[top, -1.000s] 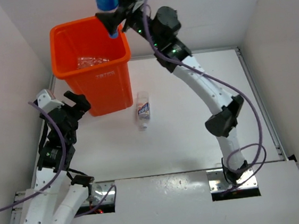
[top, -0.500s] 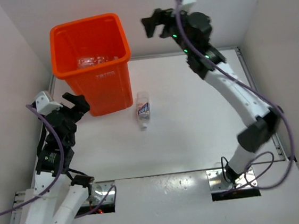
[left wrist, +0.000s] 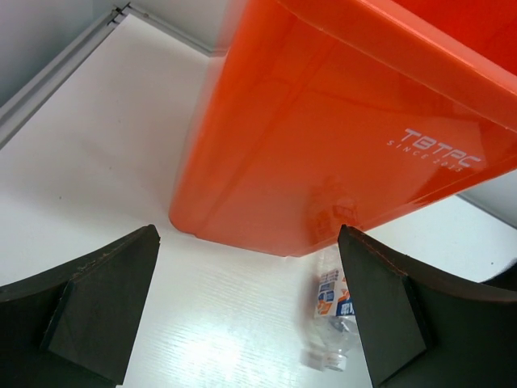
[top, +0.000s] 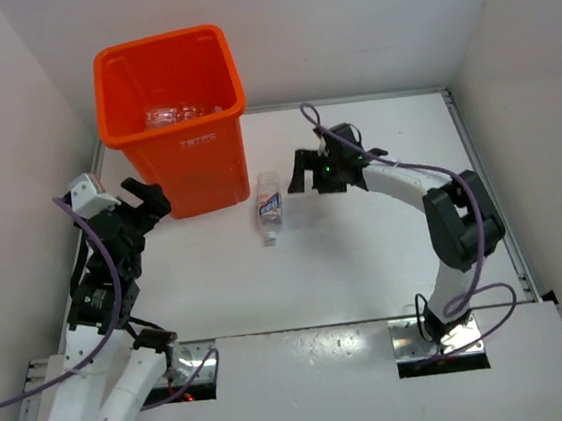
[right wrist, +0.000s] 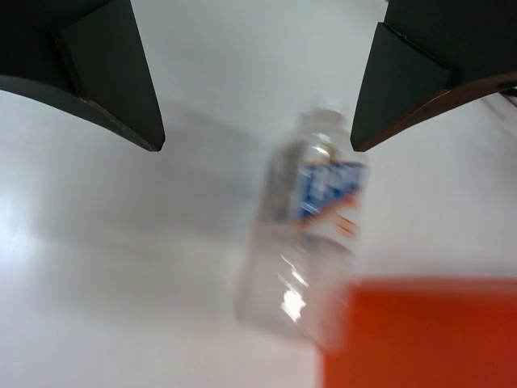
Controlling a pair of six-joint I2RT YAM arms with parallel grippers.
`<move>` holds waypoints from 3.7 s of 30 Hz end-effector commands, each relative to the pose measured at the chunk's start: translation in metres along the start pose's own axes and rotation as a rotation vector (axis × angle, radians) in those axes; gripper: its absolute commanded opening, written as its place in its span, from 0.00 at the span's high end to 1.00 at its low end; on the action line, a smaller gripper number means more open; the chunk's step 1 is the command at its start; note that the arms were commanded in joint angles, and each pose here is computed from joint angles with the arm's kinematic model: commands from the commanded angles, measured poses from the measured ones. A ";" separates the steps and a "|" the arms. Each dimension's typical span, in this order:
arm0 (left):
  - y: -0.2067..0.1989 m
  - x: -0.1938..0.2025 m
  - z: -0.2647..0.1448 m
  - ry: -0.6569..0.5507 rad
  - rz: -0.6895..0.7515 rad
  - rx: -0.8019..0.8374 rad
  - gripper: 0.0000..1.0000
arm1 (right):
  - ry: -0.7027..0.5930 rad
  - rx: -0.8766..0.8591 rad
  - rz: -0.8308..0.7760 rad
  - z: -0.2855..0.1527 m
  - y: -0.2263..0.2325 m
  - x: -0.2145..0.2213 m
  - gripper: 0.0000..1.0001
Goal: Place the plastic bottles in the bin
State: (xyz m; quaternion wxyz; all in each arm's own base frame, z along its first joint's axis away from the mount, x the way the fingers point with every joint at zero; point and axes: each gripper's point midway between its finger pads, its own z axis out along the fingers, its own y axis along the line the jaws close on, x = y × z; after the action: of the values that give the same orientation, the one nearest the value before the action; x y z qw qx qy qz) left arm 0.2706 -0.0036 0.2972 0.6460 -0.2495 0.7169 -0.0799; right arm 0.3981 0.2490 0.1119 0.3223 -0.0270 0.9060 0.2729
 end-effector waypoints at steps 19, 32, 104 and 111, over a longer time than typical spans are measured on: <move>0.027 0.028 0.011 0.059 0.071 -0.107 0.00 | 0.252 -0.093 0.034 0.105 0.037 0.056 0.00; 0.033 0.032 0.019 0.075 0.125 -0.133 0.00 | 0.316 0.120 0.009 0.112 -0.012 0.086 0.34; 0.079 0.108 0.057 0.115 0.054 -0.313 0.00 | -0.301 0.552 -0.610 -0.177 -0.109 0.004 0.00; 0.082 0.124 0.057 0.149 0.043 -0.301 0.00 | -0.288 0.530 -0.468 -0.182 -0.120 0.013 0.00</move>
State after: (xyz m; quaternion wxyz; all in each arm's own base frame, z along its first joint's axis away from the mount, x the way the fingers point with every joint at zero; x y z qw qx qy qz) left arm 0.2908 0.0233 0.1334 0.5290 -0.3129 0.7876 0.0437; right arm 0.3061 0.0600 0.1454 0.4755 -0.1610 0.8614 -0.0772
